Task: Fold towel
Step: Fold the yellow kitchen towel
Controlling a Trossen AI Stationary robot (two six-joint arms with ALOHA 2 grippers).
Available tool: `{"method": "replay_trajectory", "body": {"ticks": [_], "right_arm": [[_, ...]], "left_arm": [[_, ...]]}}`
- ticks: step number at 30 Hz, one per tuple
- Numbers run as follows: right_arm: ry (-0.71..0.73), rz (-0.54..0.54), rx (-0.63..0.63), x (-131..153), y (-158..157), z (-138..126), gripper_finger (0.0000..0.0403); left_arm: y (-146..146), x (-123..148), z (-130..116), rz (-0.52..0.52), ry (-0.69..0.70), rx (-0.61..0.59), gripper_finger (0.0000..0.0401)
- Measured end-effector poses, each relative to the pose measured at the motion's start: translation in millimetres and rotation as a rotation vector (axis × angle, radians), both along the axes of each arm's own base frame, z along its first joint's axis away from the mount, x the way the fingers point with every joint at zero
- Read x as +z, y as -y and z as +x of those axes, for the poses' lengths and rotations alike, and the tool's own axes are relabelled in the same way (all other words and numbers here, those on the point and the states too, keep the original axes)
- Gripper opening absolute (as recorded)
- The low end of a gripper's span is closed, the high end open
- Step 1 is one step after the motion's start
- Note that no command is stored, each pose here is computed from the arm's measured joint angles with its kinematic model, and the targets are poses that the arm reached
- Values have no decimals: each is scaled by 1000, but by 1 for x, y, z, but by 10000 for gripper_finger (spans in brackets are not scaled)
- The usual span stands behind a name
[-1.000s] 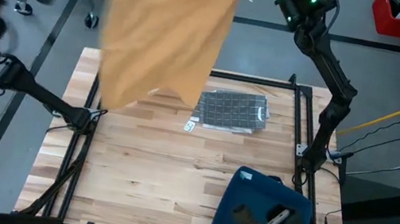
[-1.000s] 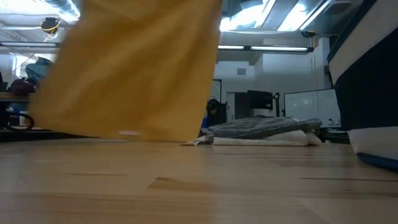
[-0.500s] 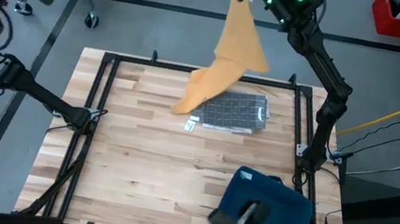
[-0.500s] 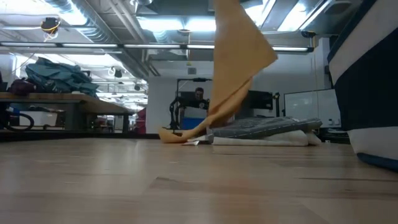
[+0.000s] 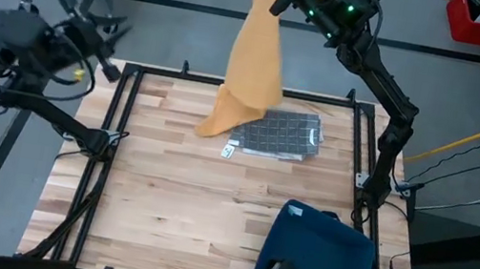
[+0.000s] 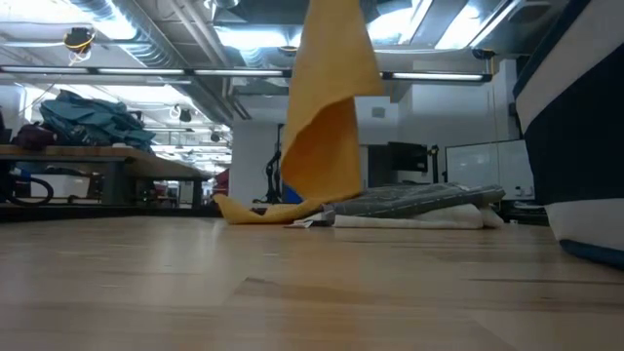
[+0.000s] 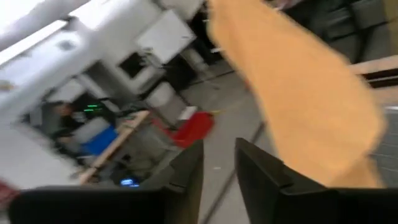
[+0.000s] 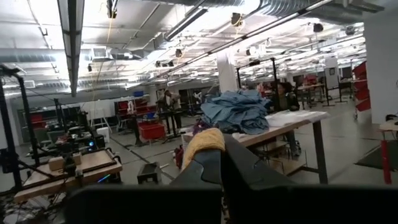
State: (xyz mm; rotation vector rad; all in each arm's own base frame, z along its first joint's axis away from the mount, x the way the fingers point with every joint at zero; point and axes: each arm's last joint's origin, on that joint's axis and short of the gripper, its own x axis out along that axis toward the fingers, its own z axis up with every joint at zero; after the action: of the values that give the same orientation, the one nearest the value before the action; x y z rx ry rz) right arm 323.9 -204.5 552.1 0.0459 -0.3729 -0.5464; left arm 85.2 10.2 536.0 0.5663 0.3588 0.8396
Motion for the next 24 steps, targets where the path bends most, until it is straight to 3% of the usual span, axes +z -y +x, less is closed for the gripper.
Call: {"method": "replay_trajectory", "body": {"ticks": [4,8,11,15,19,24], "right_arm": [[-7,-12,22,0,-10,6,1],[-24,-30,24,-1,-19,12,1],[-33,-25,32,-3,-22,15,1],[-42,-20,51,-5,-26,20,1],[-77,-2,83,-11,-34,28,1],[-94,38,116,-15,-51,37,1]], "left_arm": [[8,-26,32,-62,-76,-94,120],[18,-69,77,-81,-265,-178,142],[22,-108,110,-75,-414,-173,147],[23,-155,151,-70,-476,-139,143],[22,-194,193,-78,-434,-110,132],[21,-202,226,-101,-246,-84,115]]}}
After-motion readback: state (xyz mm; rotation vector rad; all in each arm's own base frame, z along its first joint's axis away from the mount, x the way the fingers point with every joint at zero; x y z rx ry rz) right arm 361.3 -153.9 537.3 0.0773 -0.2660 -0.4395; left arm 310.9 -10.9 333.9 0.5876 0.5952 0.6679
